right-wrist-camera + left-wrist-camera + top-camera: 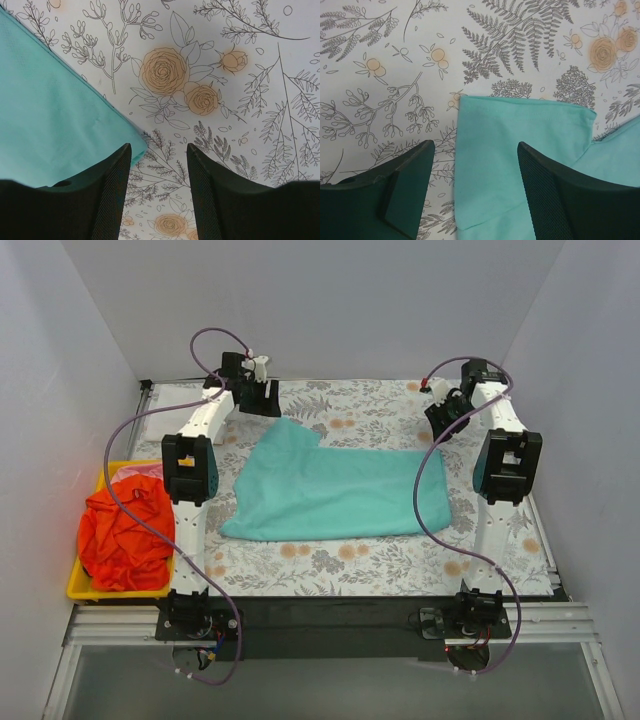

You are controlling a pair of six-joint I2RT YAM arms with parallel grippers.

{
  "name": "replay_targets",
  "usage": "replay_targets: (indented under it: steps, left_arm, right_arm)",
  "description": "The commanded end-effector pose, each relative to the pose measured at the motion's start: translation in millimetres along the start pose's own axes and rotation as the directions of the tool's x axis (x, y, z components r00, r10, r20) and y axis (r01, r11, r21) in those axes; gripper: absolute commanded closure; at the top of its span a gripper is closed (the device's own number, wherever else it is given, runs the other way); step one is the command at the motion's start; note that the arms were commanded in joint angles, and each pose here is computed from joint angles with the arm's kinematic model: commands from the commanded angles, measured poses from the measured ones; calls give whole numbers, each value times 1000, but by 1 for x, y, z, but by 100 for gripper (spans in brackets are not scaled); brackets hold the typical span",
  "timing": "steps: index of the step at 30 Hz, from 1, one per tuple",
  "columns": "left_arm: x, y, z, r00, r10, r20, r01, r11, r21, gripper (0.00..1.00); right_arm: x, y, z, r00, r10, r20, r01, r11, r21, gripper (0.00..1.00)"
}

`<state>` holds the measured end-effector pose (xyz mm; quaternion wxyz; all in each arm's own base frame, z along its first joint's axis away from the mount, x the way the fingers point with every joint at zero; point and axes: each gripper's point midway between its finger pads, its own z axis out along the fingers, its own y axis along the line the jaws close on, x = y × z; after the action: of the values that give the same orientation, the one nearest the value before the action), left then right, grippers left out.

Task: Fold and stack the t-shirts
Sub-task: Flatten the tshirt out

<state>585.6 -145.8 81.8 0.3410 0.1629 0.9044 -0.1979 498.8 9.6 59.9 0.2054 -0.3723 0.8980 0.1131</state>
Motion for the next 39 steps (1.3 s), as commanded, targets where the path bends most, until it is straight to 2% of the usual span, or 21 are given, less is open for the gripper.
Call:
replay_targets:
  steps: [1,13,17,20,21,23,26,33,39]
  left_arm:
    - [-17,-4,-5,999,2,43,-2,1000,-8,34]
    - [-5,7,18,1000,-6,31,7,1000,-26,33]
    - [1,14,25,1000,2,24,-1,999,-44,32]
    - [3,21,31,1000,20,24,-18,997,-70,31]
    - [4,21,33,999,26,22,-25,997,-67,31]
    - [6,17,37,999,39,20,-38,999,-39,31]
    - [12,10,45,998,64,7,-63,998,-17,34]
    - [39,-11,62,991,110,-71,-110,994,-5,48]
    - [73,-10,72,977,128,-171,-137,990,-40,69]
  right_arm:
    - [1,2,5,1000,-25,-4,24,1000,-17,45]
    - [19,15,25,998,-25,-51,21,997,-73,48]
    - [21,18,31,997,-34,-66,28,996,-82,55]
    - [26,23,35,996,-43,-83,35,995,-93,71]
    - [26,23,35,995,-42,-86,34,995,-90,83]
    - [26,23,34,995,-42,-91,34,996,-86,99]
    - [25,23,32,995,-44,-84,37,996,-83,99]
    - [21,22,26,996,-49,-76,43,996,-73,99]
    - [18,20,25,996,-52,-71,47,997,-66,99]
